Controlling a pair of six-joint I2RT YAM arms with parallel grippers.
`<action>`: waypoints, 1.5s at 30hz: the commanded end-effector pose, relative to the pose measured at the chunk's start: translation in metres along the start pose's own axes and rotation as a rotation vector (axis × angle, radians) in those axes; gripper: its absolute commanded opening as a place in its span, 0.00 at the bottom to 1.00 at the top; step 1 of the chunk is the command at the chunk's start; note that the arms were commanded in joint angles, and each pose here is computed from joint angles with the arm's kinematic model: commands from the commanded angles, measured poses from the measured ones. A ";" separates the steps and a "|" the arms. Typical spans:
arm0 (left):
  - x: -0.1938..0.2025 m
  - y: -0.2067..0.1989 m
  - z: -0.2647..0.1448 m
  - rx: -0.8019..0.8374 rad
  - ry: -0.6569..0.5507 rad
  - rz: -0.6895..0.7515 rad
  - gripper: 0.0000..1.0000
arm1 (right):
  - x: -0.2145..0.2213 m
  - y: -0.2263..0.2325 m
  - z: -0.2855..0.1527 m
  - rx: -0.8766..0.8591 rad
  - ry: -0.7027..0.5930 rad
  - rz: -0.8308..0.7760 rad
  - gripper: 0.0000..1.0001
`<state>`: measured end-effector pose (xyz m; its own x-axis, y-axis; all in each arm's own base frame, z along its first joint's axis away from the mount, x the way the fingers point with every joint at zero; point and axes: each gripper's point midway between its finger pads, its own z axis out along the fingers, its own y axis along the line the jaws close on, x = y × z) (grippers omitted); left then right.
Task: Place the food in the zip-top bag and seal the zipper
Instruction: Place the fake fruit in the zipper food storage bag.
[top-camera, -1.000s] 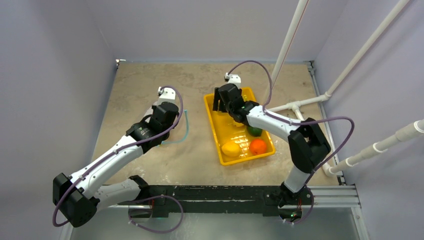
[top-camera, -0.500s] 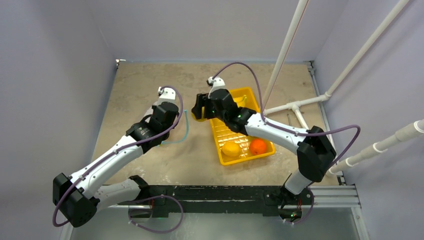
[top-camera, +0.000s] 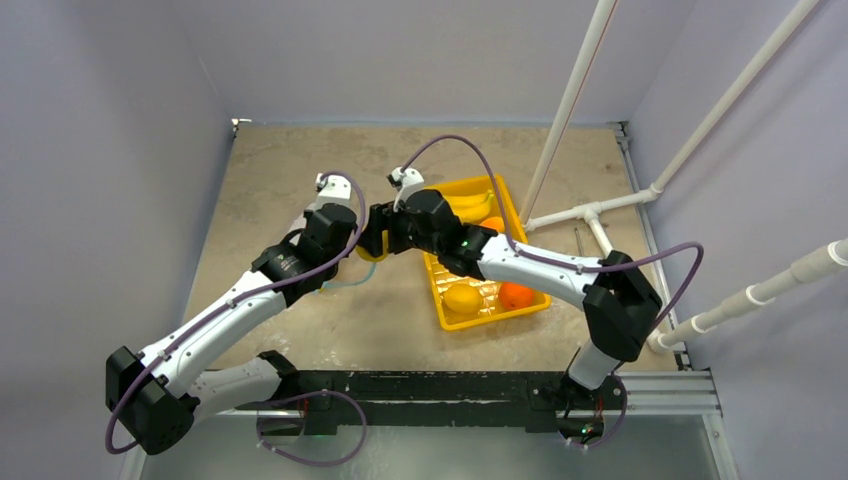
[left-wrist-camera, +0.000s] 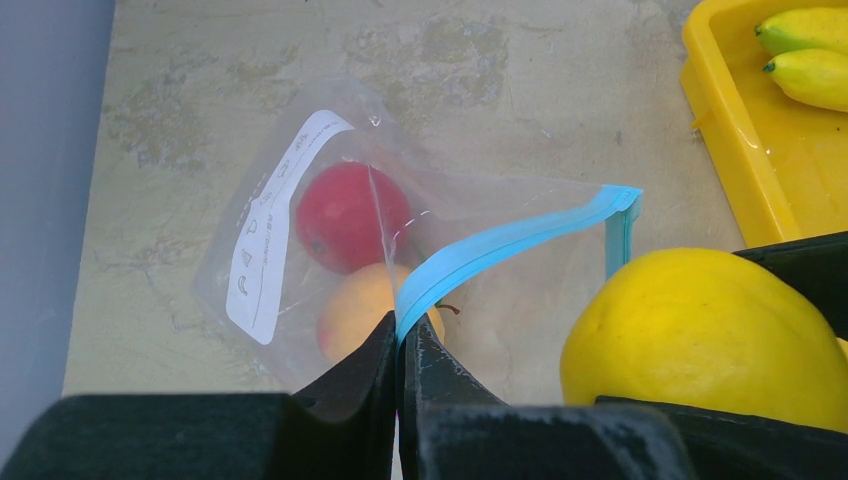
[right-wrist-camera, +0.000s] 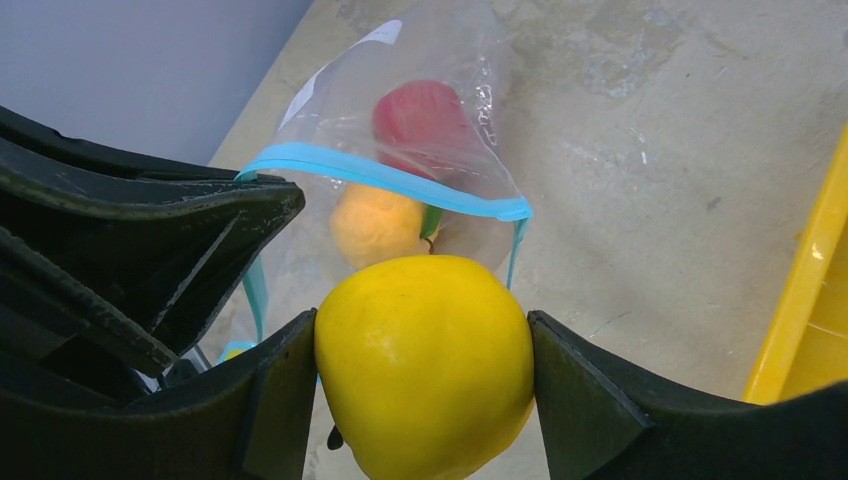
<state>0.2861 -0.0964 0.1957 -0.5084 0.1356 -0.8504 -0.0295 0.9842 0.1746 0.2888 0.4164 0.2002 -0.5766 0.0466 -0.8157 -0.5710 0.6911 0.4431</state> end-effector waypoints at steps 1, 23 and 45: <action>-0.009 0.002 -0.002 0.005 -0.037 -0.027 0.00 | -0.014 0.024 0.005 -0.079 -0.044 0.020 0.40; -0.006 0.001 -0.001 0.006 -0.029 -0.021 0.00 | 0.010 0.019 0.046 0.021 -0.026 0.098 0.85; -0.006 0.001 0.001 0.002 -0.025 -0.015 0.00 | 0.005 -0.006 0.002 0.152 -0.038 0.090 0.92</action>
<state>0.2855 -0.0961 0.1972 -0.5049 0.1315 -0.8531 -0.0290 0.9852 0.1690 0.2891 0.4359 0.1726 -0.6317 0.0960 -0.7693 -0.4645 0.7477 0.4746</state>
